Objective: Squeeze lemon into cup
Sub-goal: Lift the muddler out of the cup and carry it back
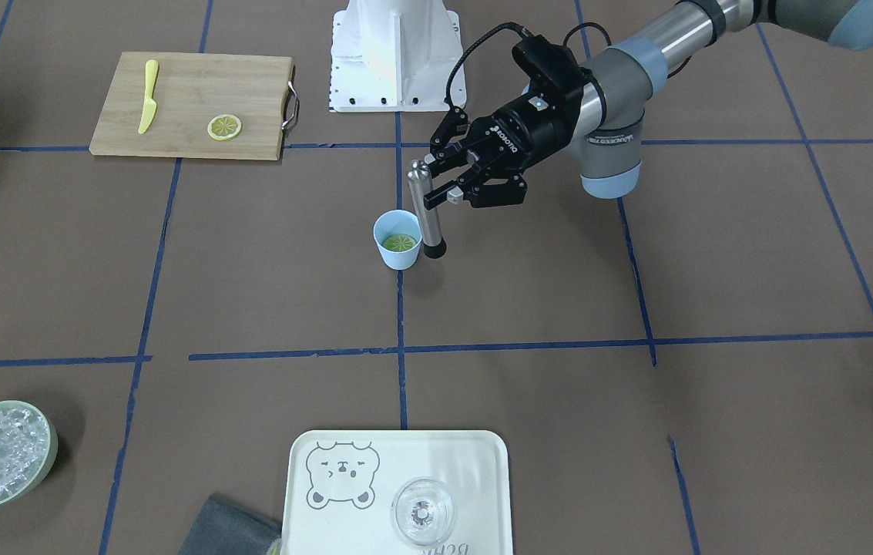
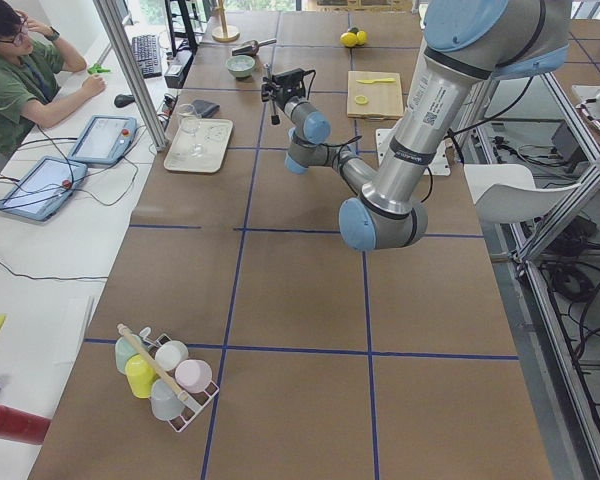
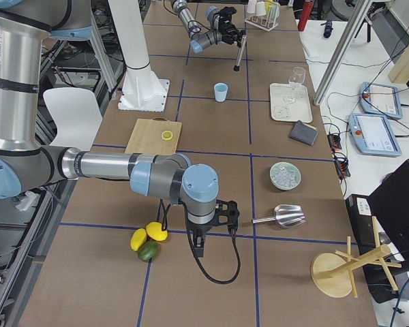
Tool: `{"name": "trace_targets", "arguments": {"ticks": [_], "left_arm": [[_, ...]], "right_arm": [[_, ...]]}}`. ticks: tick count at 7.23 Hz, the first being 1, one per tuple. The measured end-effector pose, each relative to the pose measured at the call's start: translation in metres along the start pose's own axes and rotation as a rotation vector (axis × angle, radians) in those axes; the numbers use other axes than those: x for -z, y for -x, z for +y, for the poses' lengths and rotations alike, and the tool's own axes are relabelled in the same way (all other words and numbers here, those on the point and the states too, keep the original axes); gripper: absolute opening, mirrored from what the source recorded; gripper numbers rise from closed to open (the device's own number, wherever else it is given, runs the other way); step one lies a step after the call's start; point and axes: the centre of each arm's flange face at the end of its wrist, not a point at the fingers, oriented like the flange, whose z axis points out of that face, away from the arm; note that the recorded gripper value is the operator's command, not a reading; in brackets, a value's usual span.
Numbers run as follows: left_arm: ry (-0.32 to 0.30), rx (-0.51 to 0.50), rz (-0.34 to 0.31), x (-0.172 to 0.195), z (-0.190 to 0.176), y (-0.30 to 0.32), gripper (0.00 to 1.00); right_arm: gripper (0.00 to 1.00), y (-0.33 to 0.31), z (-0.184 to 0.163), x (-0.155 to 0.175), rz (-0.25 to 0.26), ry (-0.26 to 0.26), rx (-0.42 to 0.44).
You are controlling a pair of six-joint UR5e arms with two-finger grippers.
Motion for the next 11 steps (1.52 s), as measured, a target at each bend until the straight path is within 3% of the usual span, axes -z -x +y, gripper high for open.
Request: {"name": "trace_targets", "arguments": {"ticks": [2,4,7,9,11], "left_arm": [[0.271,-0.04,-0.024,-0.001,-0.026,0.051,0.0],[0.555,0.0,-0.074,0.007,-0.044,0.104,0.0],[0.923,0.149,-0.255,0.041,-0.055,0.161,0.0],[1.104,0.246,-0.398,0.083,-0.033,0.193,0.0],[1.214,0.344,-0.509,0.138,0.009,0.219,0.0]], "right_arm": [[1.0,0.0,0.0,0.0,-0.001,-0.001,0.0],[1.0,0.0,0.0,0.0,-0.002,-0.001,0.0],[1.0,0.0,0.0,-0.002,-0.002,0.003,0.0],[1.0,-0.001,-0.001,-0.003,-0.003,0.006,0.0],[1.0,-0.003,0.001,-0.004,-0.004,0.009,-0.004]]}}
